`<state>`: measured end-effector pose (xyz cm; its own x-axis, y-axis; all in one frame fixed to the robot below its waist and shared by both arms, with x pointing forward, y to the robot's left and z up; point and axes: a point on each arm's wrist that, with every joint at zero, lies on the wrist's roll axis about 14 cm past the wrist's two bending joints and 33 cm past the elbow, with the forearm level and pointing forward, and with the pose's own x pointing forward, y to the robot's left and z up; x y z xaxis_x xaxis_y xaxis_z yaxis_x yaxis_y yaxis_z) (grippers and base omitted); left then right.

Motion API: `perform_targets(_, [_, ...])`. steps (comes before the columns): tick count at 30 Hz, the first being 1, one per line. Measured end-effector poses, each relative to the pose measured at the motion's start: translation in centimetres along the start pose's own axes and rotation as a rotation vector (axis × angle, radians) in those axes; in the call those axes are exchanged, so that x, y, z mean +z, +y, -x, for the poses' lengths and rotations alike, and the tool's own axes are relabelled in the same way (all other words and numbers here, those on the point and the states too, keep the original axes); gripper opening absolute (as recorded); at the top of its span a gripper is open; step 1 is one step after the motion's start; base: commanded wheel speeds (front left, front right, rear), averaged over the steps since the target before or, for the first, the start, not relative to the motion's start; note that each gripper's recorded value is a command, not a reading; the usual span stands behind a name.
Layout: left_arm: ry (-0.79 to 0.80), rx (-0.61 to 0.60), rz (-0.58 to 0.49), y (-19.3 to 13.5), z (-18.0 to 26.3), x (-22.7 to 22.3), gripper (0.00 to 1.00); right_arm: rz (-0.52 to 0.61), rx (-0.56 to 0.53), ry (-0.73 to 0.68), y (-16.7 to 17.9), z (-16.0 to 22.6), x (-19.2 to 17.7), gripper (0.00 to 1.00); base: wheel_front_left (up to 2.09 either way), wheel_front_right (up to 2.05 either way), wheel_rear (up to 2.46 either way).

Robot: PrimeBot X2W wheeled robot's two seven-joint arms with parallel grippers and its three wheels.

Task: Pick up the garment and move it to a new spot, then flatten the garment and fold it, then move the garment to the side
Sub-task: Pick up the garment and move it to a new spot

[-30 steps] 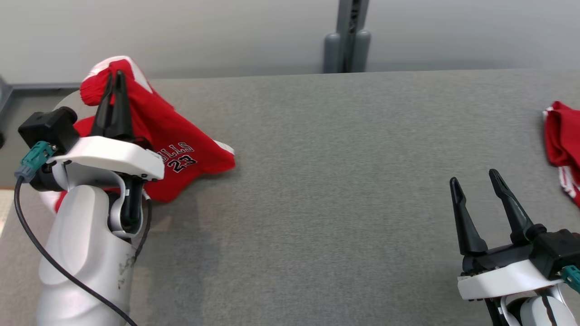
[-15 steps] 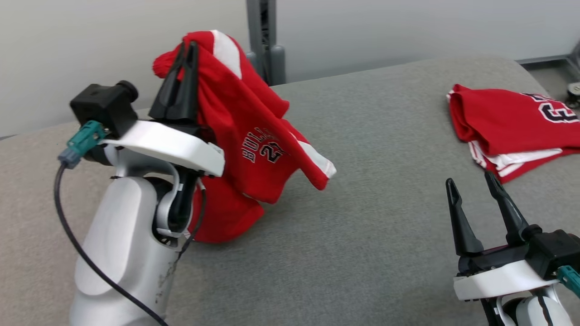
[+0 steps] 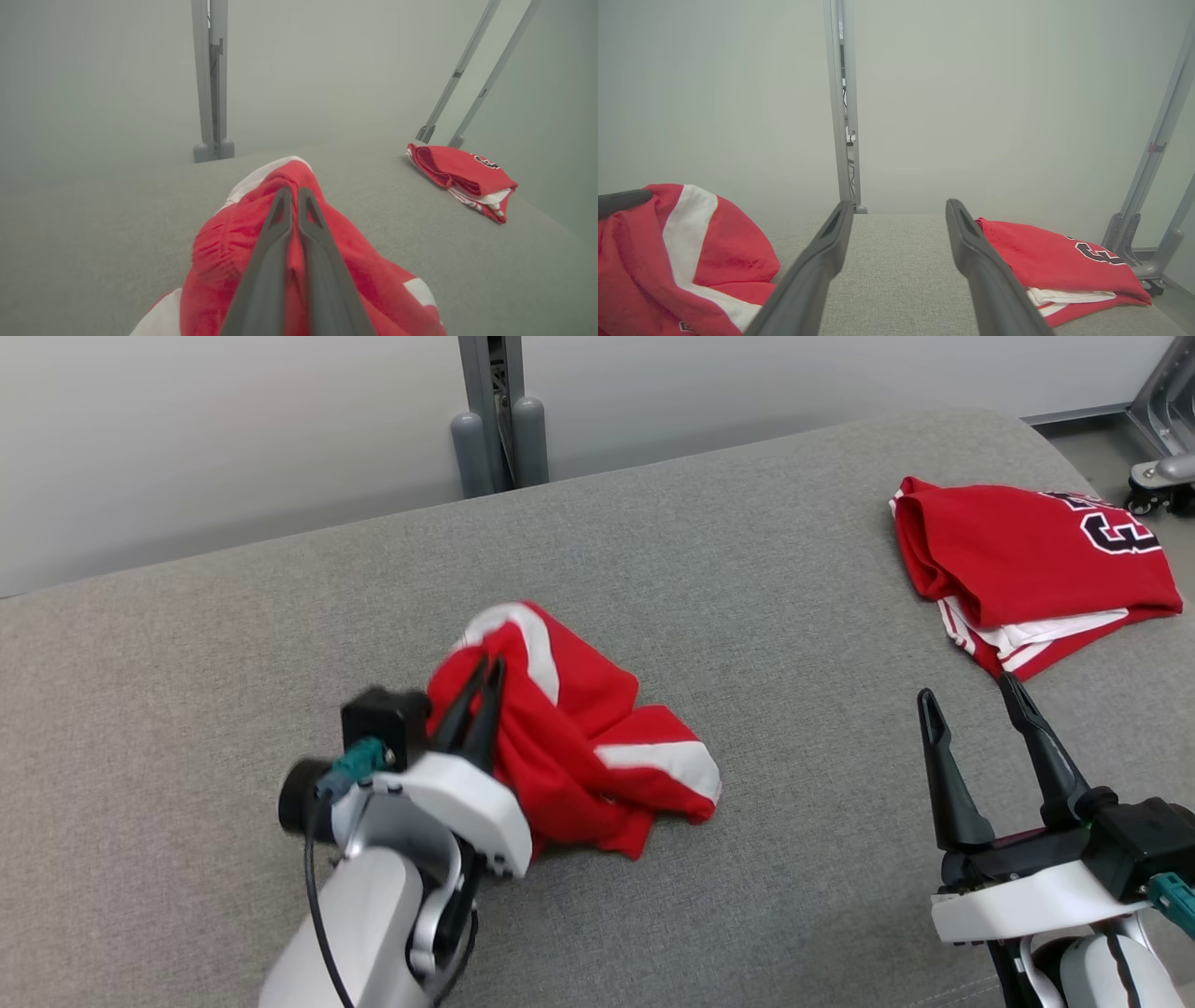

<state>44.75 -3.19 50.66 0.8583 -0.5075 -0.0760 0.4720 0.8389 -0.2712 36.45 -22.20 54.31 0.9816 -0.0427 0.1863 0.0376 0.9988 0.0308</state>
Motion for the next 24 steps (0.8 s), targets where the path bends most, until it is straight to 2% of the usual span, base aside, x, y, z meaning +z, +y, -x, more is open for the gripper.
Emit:
perform_targets(5, [0.188,0.004,0.038,-0.4,2.7,-6.2,0.0,-0.003,0.013,0.002,0.4,-0.3,-0.2,1.0,0.0,0.0,0.0])
perform_targets(8, [0.255,-0.013,0.076,-1.4,4.3,-8.2,0.01,-0.003,0.024,0.002,0.7,-0.4,-0.2,1.0,0.0,0.0,0.0])
perform_targets(9, [0.276,-0.018,0.083,-1.8,4.8,-8.7,0.29,-0.003,0.028,0.002,0.8,-0.4,-0.2,1.0,0.0,0.0,0.0])
perform_targets(11, [0.294,-0.022,0.107,-2.5,5.5,-9.1,1.0,-0.004,0.037,0.0,1.0,-0.4,-0.1,1.0,0.0,0.0,0.0])
perform_targets(18, [0.105,0.056,0.132,-1.7,6.2,-4.6,1.0,-0.018,0.087,-0.009,2.7,-0.2,0.1,1.0,0.0,0.0,0.0])
perform_targets(24, [-0.12,0.193,0.093,2.4,8.5,0.5,1.0,-0.036,0.133,-0.012,4.4,0.0,0.2,1.0,0.0,0.0,0.0])
